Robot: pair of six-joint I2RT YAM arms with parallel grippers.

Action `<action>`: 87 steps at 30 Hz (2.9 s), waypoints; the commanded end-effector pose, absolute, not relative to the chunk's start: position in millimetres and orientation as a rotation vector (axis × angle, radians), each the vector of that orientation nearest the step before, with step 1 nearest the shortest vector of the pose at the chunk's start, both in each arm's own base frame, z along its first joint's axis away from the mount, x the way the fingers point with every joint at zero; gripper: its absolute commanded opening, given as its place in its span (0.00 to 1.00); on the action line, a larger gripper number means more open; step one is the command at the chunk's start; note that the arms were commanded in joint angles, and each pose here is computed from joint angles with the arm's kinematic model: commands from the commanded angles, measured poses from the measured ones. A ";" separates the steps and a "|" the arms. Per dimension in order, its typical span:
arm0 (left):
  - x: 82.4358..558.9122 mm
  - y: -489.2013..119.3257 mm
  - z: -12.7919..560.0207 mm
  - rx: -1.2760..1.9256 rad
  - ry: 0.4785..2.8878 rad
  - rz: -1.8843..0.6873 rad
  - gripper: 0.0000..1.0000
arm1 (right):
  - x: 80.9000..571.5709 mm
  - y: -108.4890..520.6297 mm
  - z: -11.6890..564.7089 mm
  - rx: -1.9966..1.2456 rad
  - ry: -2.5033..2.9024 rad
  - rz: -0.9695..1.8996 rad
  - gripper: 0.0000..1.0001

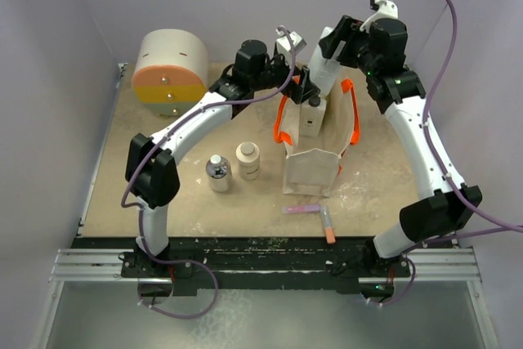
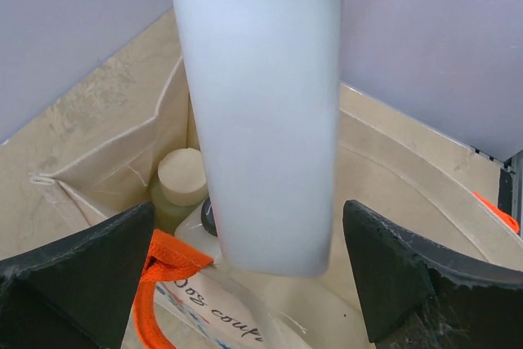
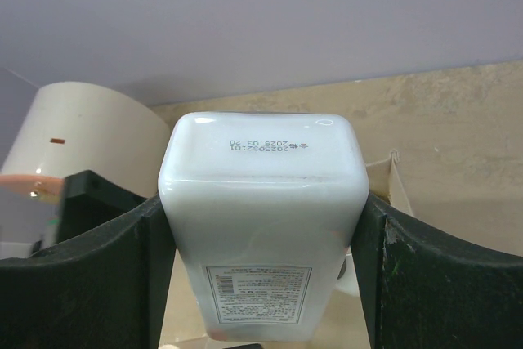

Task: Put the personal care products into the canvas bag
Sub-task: Adjust the care product.

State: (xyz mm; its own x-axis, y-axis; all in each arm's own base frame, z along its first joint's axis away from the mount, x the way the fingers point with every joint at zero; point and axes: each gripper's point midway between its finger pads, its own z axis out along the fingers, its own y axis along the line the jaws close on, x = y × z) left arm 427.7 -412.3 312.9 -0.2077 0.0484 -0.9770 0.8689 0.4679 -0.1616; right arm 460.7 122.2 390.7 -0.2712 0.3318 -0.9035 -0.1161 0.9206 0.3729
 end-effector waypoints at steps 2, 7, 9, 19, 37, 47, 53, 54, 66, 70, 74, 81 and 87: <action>430.7 -419.4 350.7 0.796 1.483 -0.979 0.99 | 437.2 128.4 500.0 0.173 1.497 0.625 0.00; 422.1 -427.1 365.3 0.795 1.434 -1.069 0.99 | 433.2 131.8 490.9 0.202 1.519 0.674 0.00; 420.0 -428.0 370.4 0.792 1.420 -1.085 1.00 | 431.9 132.2 490.3 0.209 1.517 0.686 0.00; 414.3 -428.1 378.9 0.757 1.419 -1.139 0.62 | 429.0 136.5 483.6 0.226 1.529 0.730 0.00; 395.7 -405.3 404.1 0.753 1.452 -1.084 0.00 | 434.6 104.5 444.8 0.207 1.638 0.616 0.96; 389.1 -392.1 419.7 0.600 1.559 -1.141 0.00 | 429.4 98.6 458.3 -0.023 1.592 0.476 1.00; 413.1 -359.1 454.5 0.304 1.611 -1.270 0.00 | 426.3 98.7 476.0 -0.362 1.471 0.261 1.00; 419.8 -350.3 457.4 0.234 1.627 -1.302 0.00 | 424.3 99.1 478.8 -0.427 1.437 0.219 1.00; 441.8 -280.7 480.7 -0.295 1.761 -1.512 0.00 | 391.7 169.8 443.0 -0.994 1.146 -0.159 0.99; 442.9 -262.5 481.0 -0.438 1.798 -1.515 0.00 | 389.6 199.6 434.2 -1.106 1.086 -0.201 0.98; 438.9 -254.3 479.5 -0.526 1.824 -1.523 0.00 | 389.8 230.5 432.5 -1.176 1.000 -0.220 0.99; 432.3 -252.0 482.9 -0.580 1.835 -1.543 0.00 | 389.4 269.4 424.3 -1.278 0.912 -0.198 0.99; 425.1 -249.1 485.7 -0.622 1.841 -1.559 0.00 | 390.3 286.3 421.0 -1.269 0.897 -0.164 0.97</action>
State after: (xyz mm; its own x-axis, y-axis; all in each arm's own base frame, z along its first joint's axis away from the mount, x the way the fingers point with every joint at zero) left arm 459.7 -260.0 371.1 -0.7271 -0.6720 -0.1407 -0.1400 0.3458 -0.9278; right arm 394.1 277.4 370.0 0.5769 -0.6181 -0.5339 -0.4706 0.2827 -0.8358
